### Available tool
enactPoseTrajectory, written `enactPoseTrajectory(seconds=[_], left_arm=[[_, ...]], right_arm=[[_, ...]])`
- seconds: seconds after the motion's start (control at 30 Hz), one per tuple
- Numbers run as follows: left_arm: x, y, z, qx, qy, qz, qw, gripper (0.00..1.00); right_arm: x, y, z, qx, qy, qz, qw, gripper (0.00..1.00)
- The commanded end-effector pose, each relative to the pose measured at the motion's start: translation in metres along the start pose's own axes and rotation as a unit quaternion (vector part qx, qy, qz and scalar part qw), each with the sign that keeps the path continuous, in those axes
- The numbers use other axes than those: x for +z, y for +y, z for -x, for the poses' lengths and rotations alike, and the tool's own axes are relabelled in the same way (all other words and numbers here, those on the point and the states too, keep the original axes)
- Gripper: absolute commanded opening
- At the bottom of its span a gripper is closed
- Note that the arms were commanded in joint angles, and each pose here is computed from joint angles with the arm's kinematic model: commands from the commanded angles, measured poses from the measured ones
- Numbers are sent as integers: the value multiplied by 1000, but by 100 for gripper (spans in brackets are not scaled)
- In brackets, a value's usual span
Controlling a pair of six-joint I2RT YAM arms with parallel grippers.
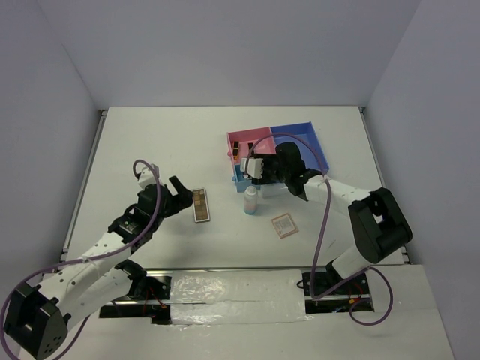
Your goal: Organize the makeup
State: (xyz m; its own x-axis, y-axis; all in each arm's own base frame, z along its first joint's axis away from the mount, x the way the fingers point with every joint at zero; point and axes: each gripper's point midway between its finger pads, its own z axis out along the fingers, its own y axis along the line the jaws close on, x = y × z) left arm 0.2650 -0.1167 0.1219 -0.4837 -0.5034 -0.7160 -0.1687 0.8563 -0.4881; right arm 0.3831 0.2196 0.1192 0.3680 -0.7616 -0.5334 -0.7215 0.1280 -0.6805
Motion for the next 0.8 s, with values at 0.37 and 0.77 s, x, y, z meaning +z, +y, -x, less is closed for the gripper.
enactPoseTrajectory(seconds=[0.37,0.77], left_arm=[[10,-23,2,-2,10,-38,999,98],[31,-21,-25,25,81,-13,996,52]], right_arm=[[-2,-30,8,-14,-4,-28,999,84],[-61,-64,36,83,-41,30,995,98]])
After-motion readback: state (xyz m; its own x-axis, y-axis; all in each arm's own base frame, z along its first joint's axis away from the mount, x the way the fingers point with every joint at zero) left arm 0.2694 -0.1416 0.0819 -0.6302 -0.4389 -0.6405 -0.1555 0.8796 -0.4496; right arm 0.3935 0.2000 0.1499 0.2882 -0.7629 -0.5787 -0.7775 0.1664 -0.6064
